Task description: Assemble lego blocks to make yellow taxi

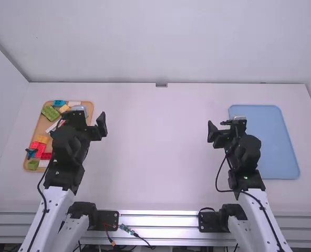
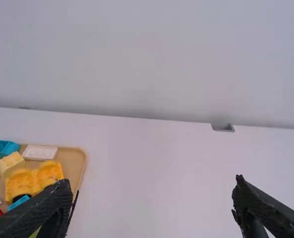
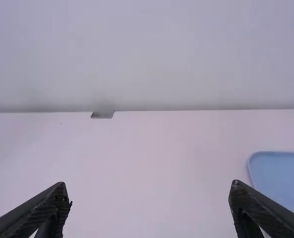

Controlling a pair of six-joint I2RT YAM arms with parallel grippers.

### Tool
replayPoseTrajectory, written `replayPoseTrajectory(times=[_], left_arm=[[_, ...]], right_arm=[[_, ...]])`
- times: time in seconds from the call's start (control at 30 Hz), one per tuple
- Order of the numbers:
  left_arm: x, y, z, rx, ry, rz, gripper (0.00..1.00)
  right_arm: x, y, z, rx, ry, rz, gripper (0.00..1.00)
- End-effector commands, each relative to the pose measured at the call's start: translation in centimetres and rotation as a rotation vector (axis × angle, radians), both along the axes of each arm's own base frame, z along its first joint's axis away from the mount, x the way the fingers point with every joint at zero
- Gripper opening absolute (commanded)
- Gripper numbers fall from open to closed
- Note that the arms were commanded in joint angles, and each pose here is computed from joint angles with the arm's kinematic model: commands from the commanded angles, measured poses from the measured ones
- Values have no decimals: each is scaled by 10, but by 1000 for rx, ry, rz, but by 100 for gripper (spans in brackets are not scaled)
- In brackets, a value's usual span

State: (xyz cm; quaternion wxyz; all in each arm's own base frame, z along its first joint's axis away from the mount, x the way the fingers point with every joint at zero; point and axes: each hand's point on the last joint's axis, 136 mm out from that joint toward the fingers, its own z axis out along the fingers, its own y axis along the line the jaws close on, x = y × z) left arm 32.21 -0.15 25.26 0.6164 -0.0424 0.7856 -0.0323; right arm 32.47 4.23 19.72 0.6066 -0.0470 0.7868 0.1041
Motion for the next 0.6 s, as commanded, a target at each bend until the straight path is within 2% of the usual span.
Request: replayPoseTrajectory(times=[0.0,0.1,0.2,0.37,0.57], left_arm=[[10,-2,12,-14,-4,-1,88],[23,2,13,-67,48,26,92],[40,6,16,-71,120,42,94],[71,8,11,-92,252,62,97],[87,41,-7,-126,404,238,99]], right_arm=[[8,8,18,2,-27,38,88],[14,10,19,15,16,43,92],[23,11,21,11,78,36,95],[40,32,14,-38,177,105,98],[52,37,-2,-27,281,110,100]])
